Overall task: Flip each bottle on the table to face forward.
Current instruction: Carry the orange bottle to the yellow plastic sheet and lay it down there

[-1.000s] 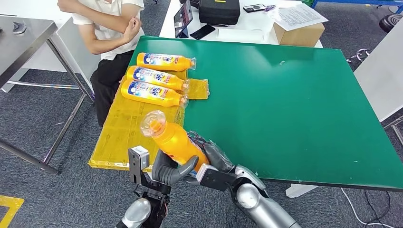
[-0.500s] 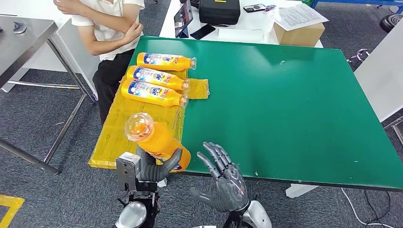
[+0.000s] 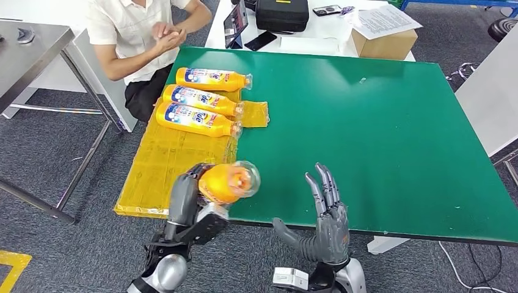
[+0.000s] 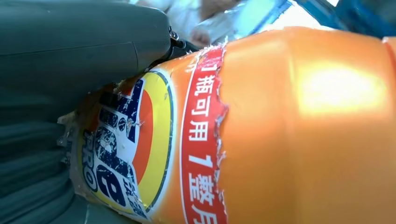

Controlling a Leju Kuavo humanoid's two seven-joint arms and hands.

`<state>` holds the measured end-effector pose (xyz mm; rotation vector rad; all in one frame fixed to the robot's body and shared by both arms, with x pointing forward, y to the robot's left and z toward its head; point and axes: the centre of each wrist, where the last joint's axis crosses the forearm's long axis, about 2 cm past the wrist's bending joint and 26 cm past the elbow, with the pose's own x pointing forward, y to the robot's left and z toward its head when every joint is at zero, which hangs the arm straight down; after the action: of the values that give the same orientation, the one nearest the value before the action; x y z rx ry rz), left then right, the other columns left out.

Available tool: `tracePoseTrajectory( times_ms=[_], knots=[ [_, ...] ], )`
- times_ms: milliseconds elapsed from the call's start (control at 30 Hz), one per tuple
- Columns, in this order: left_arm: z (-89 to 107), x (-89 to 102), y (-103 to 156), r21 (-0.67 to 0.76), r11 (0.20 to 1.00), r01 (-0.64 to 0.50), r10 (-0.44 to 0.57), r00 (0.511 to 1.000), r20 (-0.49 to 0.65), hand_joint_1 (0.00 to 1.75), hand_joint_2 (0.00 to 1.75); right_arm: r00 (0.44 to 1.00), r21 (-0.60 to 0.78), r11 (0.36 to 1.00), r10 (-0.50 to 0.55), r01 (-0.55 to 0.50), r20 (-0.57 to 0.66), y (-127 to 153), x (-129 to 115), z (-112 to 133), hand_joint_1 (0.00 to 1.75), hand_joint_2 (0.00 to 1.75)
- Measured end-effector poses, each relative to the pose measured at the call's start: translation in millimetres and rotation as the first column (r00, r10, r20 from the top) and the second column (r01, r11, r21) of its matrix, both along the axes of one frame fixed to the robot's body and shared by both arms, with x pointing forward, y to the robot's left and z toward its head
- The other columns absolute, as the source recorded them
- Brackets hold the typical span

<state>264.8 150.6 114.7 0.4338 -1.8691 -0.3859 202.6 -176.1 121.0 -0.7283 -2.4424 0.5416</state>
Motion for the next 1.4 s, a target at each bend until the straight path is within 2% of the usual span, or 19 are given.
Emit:
tracePoseTrajectory(
  times_ms=[167,300,333,433,467,500,633,767,900,1067,1233,1400],
  knots=[
    [-1.5,32.0,4,0.292,0.954,0.075,-0.047,0.994,-0.102,1.75,1.75,1.0,0.059,0.998,0.024,-0.023,-0.006,5,9,2,0.0,1.75],
    [0.8,67.7,6,0.377,0.912,0.165,-0.086,0.972,-0.218,1.71,1.75,0.998,0.088,0.994,0.062,-0.061,-0.005,14,17,4,0.0,1.75],
    [1.2,75.0,6,0.383,0.905,0.185,-0.092,0.964,-0.248,1.53,1.75,0.997,0.095,0.993,0.07,-0.069,-0.007,16,18,4,0.0,1.75],
    [2.8,91.9,8,0.396,0.89,0.225,-0.101,0.945,-0.31,0.42,1.75,0.996,0.107,0.99,0.093,-0.091,-0.013,21,20,4,0.0,1.75],
    [3.6,95.9,7,0.398,0.887,0.233,-0.103,0.941,-0.322,0.23,1.75,0.995,0.108,0.989,0.099,-0.097,-0.015,22,21,4,0.0,1.75],
    [4.4,99.4,7,0.396,0.886,0.243,-0.108,0.937,-0.334,0.23,1.75,0.994,0.11,0.989,0.104,-0.101,-0.017,23,21,3,0.0,1.75],
    [3.5,108.1,6,0.377,0.884,0.277,-0.124,0.916,-0.382,0.0,1.75,0.992,0.112,0.987,0.122,-0.119,-0.026,25,21,1,0.0,1.75],
    [-1.3,109.8,5,0.331,0.895,0.299,-0.14,0.893,-0.427,0.0,1.75,0.99,0.105,0.986,0.133,-0.129,-0.036,27,21,-2,0.0,1.75],
    [-3.7,112.5,4,0.233,0.906,0.353,-0.204,0.847,-0.49,0.0,1.75,0.989,0.097,0.986,0.138,-0.133,-0.047,26,21,-5,0.0,1.75],
    [-4.2,114.6,3,0.197,0.909,0.367,-0.223,0.828,-0.514,0.0,1.75,0.988,0.086,0.987,0.143,-0.137,-0.056,25,22,-8,0.0,1.75],
    [-2.4,118.5,4,0.124,0.895,0.429,-0.302,0.785,-0.54,0.0,1.75,0.988,0.082,0.987,0.144,-0.139,-0.063,23,22,-11,0.0,1.75],
    [-2.2,120.0,4,0.11,0.889,0.444,-0.323,0.78,-0.536,0.0,1.75,0.987,0.083,0.987,0.144,-0.138,-0.068,21,24,-12,0.0,1.75]
  ],
)
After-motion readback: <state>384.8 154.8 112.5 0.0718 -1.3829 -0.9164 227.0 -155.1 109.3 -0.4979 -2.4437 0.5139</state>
